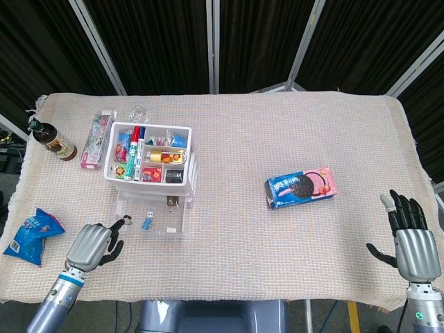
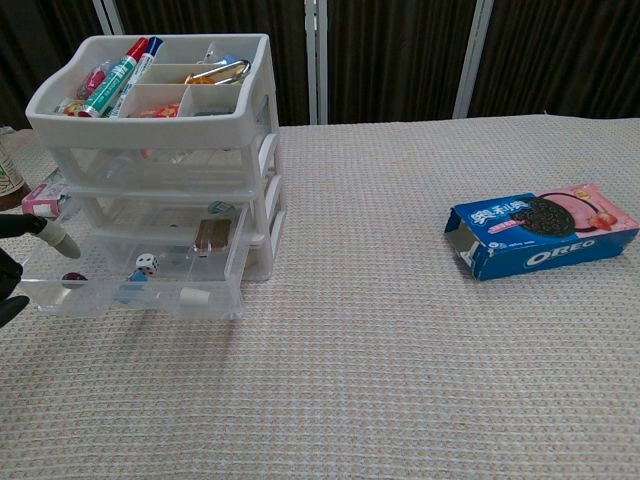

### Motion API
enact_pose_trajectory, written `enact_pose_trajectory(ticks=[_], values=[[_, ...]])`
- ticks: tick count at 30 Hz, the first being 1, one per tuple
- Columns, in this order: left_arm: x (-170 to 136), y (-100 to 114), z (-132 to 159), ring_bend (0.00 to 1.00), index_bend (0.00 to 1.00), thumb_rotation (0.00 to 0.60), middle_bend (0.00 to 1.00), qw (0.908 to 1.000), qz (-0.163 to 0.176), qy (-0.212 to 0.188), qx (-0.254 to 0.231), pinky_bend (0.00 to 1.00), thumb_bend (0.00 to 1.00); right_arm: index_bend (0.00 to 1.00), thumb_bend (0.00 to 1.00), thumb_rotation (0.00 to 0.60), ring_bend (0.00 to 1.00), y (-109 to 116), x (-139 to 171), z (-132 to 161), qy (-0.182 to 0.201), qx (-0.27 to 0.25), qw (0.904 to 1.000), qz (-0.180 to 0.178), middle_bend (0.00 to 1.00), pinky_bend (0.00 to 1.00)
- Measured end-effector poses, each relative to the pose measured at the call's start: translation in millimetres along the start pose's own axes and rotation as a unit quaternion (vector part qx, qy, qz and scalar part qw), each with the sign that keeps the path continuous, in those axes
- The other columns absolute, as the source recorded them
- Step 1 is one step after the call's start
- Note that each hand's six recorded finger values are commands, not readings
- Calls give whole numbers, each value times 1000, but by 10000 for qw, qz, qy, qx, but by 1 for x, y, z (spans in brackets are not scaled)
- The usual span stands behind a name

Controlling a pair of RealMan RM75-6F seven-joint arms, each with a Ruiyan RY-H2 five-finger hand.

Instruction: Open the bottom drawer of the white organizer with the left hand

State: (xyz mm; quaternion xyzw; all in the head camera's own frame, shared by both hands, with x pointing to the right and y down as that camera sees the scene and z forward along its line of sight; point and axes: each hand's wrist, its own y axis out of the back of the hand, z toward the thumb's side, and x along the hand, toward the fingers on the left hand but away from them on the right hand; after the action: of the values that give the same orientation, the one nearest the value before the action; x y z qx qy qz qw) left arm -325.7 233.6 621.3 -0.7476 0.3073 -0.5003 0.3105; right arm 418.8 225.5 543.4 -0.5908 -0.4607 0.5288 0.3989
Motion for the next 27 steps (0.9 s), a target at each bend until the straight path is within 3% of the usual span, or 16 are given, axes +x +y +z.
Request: enact_pose_trajectory(ticks=[9, 17, 22, 27], values=[[2, 30, 3, 799, 261, 600, 803, 9977, 565, -99, 368, 608, 242, 0, 20, 600, 0, -1, 0, 1, 7, 10, 10000, 11, 0, 0], [19, 58, 17, 896, 391, 600, 938, 9882, 889, -482, 1154, 755, 198, 0, 20, 600, 0, -1, 0, 1, 1, 0, 10000, 8, 0, 0], [36, 69, 28, 939, 436, 600, 995, 9746, 1059, -843, 1786, 806, 198, 0, 20, 600, 0, -1, 0, 0, 1, -3, 10000, 15, 0, 0], [48, 64, 33, 943, 437, 600, 1000, 9690, 912, -1023, 2055, 811, 167, 0, 20, 600, 0, -1, 0, 0, 0, -6, 10000, 16, 0, 0]])
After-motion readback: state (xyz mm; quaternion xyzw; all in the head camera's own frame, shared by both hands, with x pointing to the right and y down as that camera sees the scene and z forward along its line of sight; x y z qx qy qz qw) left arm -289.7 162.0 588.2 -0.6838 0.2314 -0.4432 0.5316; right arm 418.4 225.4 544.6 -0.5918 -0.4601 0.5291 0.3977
